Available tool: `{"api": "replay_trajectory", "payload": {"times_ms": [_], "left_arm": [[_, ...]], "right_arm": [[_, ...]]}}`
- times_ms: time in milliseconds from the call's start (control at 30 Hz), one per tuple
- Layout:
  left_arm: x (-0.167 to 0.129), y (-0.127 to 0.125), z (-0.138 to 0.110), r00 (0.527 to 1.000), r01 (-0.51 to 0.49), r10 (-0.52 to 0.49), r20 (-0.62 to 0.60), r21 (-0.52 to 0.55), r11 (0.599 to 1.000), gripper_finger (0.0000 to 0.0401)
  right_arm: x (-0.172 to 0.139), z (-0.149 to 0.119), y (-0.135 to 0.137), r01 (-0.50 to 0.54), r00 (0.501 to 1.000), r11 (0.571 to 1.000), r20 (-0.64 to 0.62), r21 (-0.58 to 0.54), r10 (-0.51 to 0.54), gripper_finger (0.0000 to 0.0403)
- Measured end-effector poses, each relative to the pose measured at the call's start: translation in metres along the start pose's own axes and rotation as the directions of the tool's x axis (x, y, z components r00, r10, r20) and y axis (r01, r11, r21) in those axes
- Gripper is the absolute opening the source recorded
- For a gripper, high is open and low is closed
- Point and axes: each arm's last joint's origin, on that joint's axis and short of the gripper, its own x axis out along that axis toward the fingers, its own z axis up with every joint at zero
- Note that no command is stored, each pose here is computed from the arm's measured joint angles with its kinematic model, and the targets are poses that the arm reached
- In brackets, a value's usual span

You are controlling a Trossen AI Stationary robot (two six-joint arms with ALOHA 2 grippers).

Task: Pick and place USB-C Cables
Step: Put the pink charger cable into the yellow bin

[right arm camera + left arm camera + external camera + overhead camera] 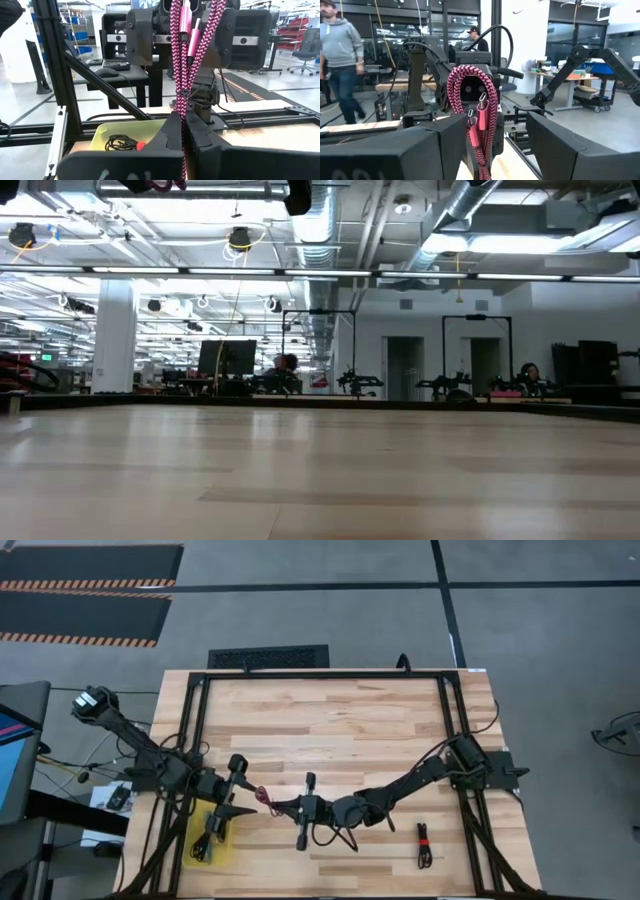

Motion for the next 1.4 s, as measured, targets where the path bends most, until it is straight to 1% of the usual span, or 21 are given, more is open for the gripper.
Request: {"api": "replay_trajectory", "payload": {"times_ms": [133, 333, 400, 533, 667, 767, 900, 967, 1100, 1200, 1300, 1400], "left_arm": [[0.001, 0.002, 0.0, 1.0, -0.005, 0.005, 0.002, 0.0, 1.0, 0.0179], [0.002, 0.007, 0.0, 1.0, -0.026, 0.026, 0.001, -0.038, 0.999, 0.0124], [0.003, 0.009, 0.0, 1.0, -0.014, 0.014, 0.001, -0.047, 0.999, 0.011], [0.006, 0.011, -0.003, 1.0, 0.008, -0.008, -0.009, -0.068, 0.998, 0.0093], [0.008, 0.013, -0.007, 1.0, -0.002, 0.0, -0.027, -0.066, 0.998, 0.0077], [0.008, 0.013, -0.007, 1.0, -0.003, 0.001, -0.031, -0.07, 0.998, 0.0053], [0.008, 0.013, -0.007, 1.0, -0.004, 0.002, -0.031, -0.073, 0.997, 0.0013], [0.008, 0.013, -0.007, 0.999, -0.007, 0.004, -0.032, -0.081, 0.997, 0.0011], [0.008, 0.014, -0.009, 0.998, -0.048, 0.043, -0.051, -0.098, 0.994, 0.0015], [0.006, 0.015, -0.01, 0.995, -0.071, 0.06, -0.083, -0.129, 0.989, 0.001], [0.001, 0.017, -0.012, 0.984, -0.118, 0.09, -0.152, -0.189, 0.975, 0.0009], [-0.009, 0.017, -0.015, 0.957, -0.192, 0.121, -0.262, -0.265, 0.945, 0.0011]], "right_arm": [[0.0, 0.0, 0.0, 0.0, 1.0, 1.0, -0.002, -0.001, 0.0, 0.0005], [0.0, -0.001, 0.0, 0.001, 1.0, 1.0, -0.009, -0.005, -0.001, 0.0005], [0.0, -0.001, 0.0, 0.001, 1.0, 1.0, -0.012, -0.007, -0.001, 0.0005], [0.0, -0.001, -0.001, 0.002, 1.0, 1.0, -0.013, -0.008, -0.002, 0.0006], [0.0, -0.002, -0.001, 0.002, 1.0, 1.0, -0.022, -0.012, -0.002, 0.0005], [0.0, -0.003, -0.001, 0.003, 1.0, 1.0, -0.03, -0.017, -0.004, 0.0007], [0.0, -0.003, -0.001, 0.003, 0.999, 1.0, -0.032, -0.018, -0.003, 0.0022], [0.0, -0.003, -0.001, 0.003, 0.999, 1.0, -0.032, -0.018, -0.004, 0.0036], [0.0, -0.004, -0.001, 0.008, 0.999, 1.0, -0.036, -0.02, -0.009, 0.0065], [0.0, -0.005, -0.003, 0.061, 0.997, 0.998, -0.043, -0.028, -0.062, 0.0083], [-0.003, -0.008, -0.002, 0.176, 0.982, 0.984, -0.069, -0.04, -0.178, 0.0098], [-0.006, -0.009, -0.001, 0.29, 0.954, 0.956, -0.069, -0.044, -0.293, 0.011]]}}
